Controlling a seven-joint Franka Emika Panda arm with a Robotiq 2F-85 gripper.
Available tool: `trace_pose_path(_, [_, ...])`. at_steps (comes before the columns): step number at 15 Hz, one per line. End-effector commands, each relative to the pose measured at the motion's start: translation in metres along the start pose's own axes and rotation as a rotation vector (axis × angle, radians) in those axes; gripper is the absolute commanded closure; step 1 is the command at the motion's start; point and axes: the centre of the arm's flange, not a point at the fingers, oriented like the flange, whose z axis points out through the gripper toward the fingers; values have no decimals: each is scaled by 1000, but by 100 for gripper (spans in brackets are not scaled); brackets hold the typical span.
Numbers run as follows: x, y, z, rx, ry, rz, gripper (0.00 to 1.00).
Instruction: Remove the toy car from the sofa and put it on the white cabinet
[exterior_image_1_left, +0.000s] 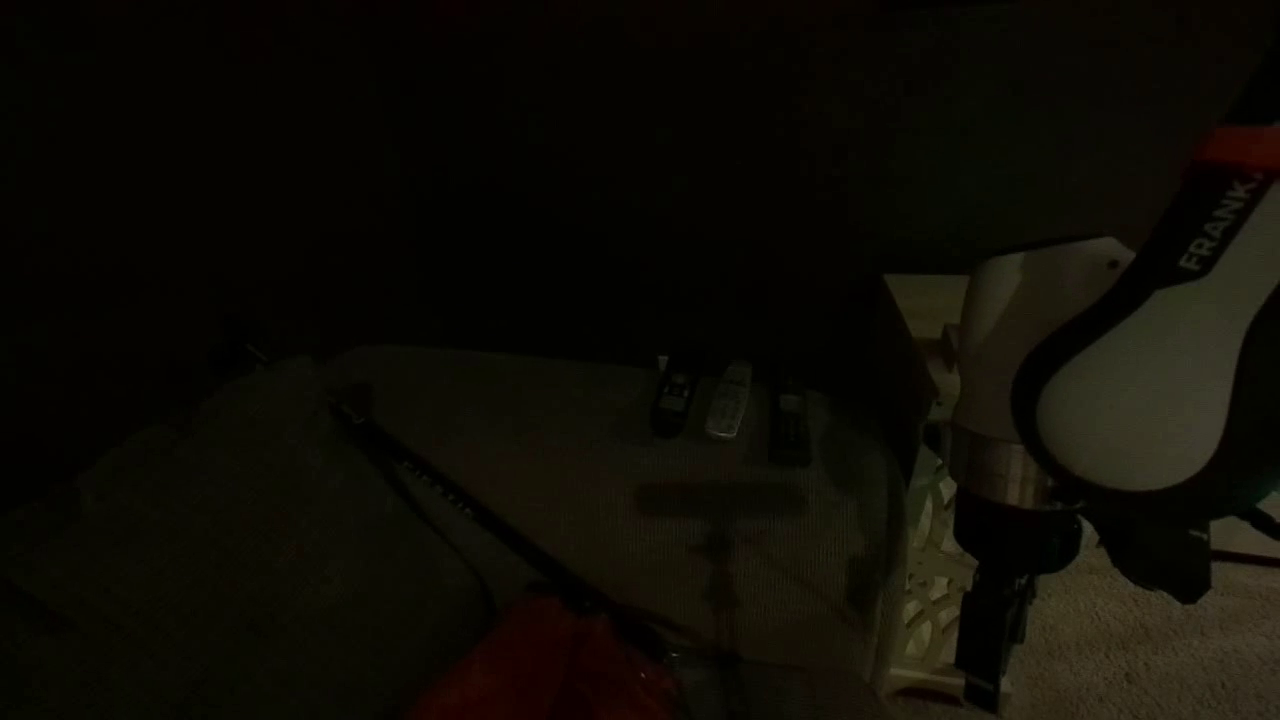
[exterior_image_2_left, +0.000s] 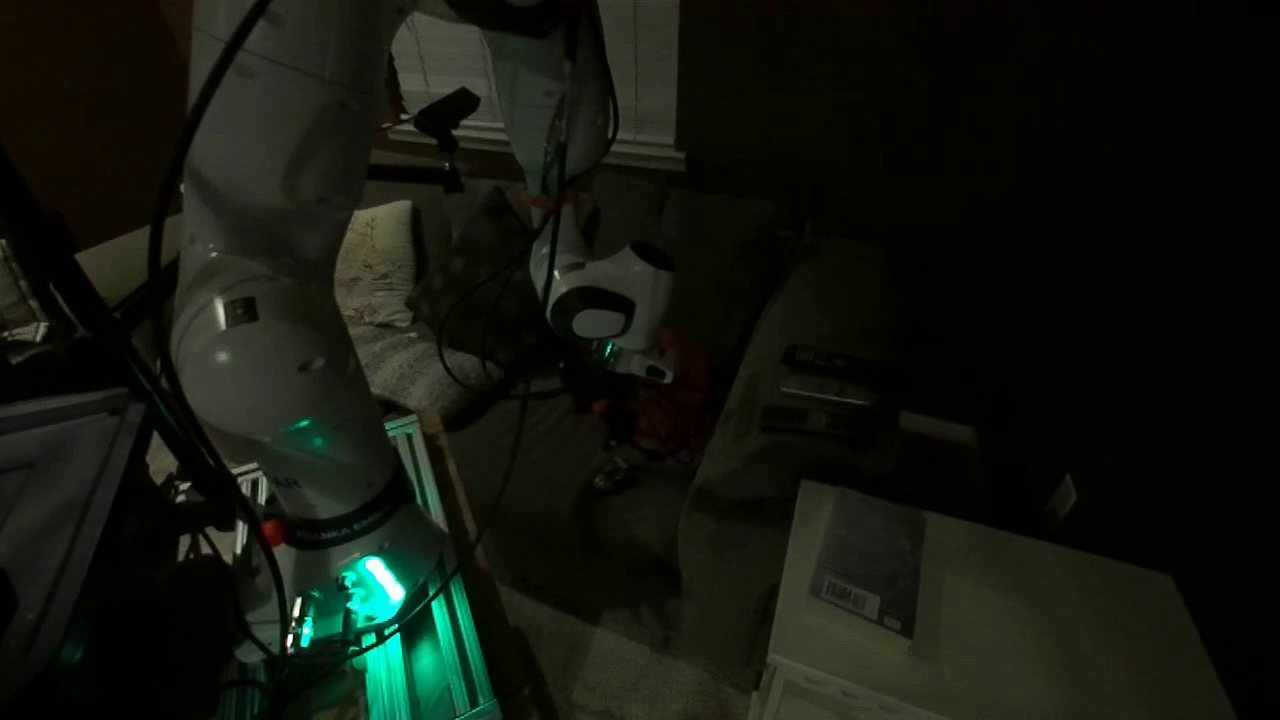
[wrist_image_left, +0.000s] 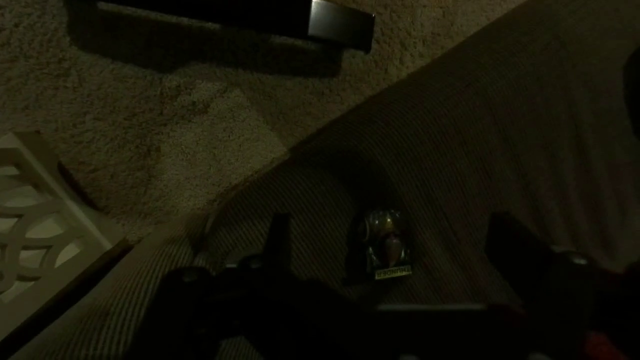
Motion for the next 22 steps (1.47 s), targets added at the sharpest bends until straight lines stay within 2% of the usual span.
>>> trace_pose_path(1, [7,-1,10,-6,18,-30,0])
trace_pose_path(4, [39,2,68,-5,-23,-51,0])
trace_pose_path(8, [50,6,140,-4,-79,-82,0])
trace_pose_path(11, [62,-3,185,-15,-52,-106,0])
trace_pose_path(14, [81,-22,220,52,-72,-162,0])
trace_pose_path(16, [91,-38,235,85,-118,-190,0])
trace_pose_path(17, [90,-43,237,87,-187,-228,0])
trace_pose_path(18, [70,-34,221,62,-124,-196,0])
trace_pose_path(21, [77,-41,230,77,-170,-215,0])
trace_pose_path(22, [78,-42,233,80,-61,-160,0])
